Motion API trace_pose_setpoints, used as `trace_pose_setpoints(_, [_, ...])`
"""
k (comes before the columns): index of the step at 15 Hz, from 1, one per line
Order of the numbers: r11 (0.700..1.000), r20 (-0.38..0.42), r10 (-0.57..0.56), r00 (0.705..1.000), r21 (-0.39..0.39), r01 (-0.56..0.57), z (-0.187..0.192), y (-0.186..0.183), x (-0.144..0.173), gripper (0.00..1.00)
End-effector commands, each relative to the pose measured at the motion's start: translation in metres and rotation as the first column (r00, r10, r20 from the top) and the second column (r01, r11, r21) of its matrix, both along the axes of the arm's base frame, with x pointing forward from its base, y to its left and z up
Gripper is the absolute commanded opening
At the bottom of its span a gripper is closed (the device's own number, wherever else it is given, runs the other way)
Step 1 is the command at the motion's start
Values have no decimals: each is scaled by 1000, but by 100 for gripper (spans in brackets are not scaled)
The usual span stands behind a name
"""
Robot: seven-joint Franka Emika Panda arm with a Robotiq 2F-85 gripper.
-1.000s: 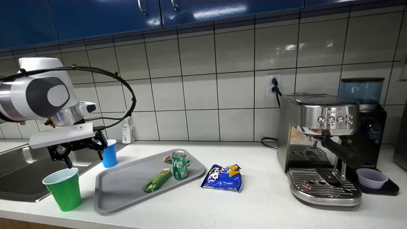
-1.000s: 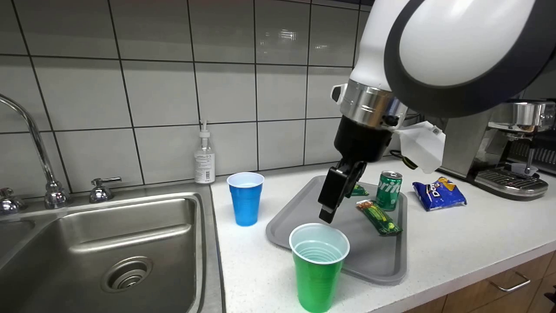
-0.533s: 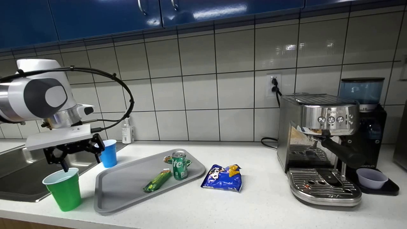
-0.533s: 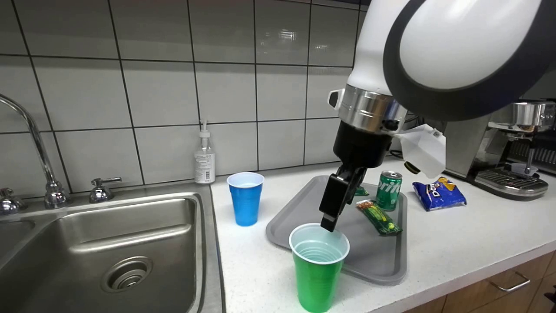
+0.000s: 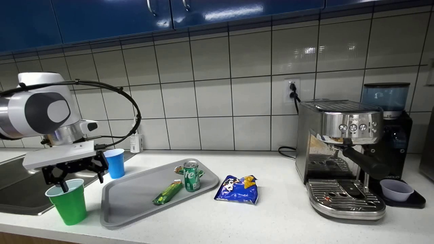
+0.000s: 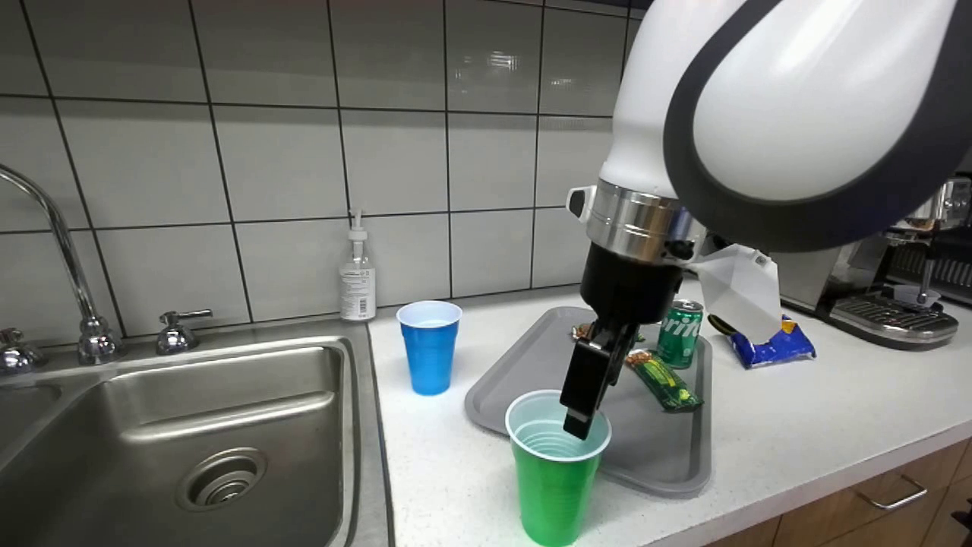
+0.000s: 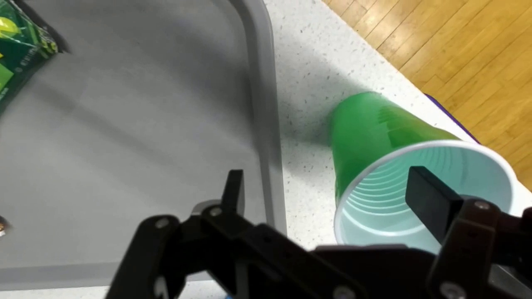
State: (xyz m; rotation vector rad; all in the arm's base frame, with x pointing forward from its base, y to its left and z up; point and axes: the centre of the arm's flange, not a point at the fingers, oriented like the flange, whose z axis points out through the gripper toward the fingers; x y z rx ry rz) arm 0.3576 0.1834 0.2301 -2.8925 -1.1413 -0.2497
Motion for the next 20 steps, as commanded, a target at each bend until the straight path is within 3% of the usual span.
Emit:
trace_pose_setpoints(1, [1000, 0, -14, 1000, 15, 14, -4, -9, -20, 100])
trace_pose_setpoints(4, [999, -5, -26, 1000, 19, 26, -7, -10, -18, 100])
trace_pose_setpoints(5, [999, -4, -20, 1000, 31, 20, -8, -11, -19, 75])
trace_pose_setpoints(7, [999, 0, -22, 1000, 42, 22, -10, -9, -22, 68])
trace_pose_setpoints(15, [997, -15, -51, 999, 61, 51, -14, -9, -21, 5])
trace_pose_setpoints(16, [997, -17, -54, 998, 63, 55, -15, -9, -21, 0])
trace_pose_setpoints(20, [995, -20, -66, 998, 78, 68, -13, -10, -21, 1])
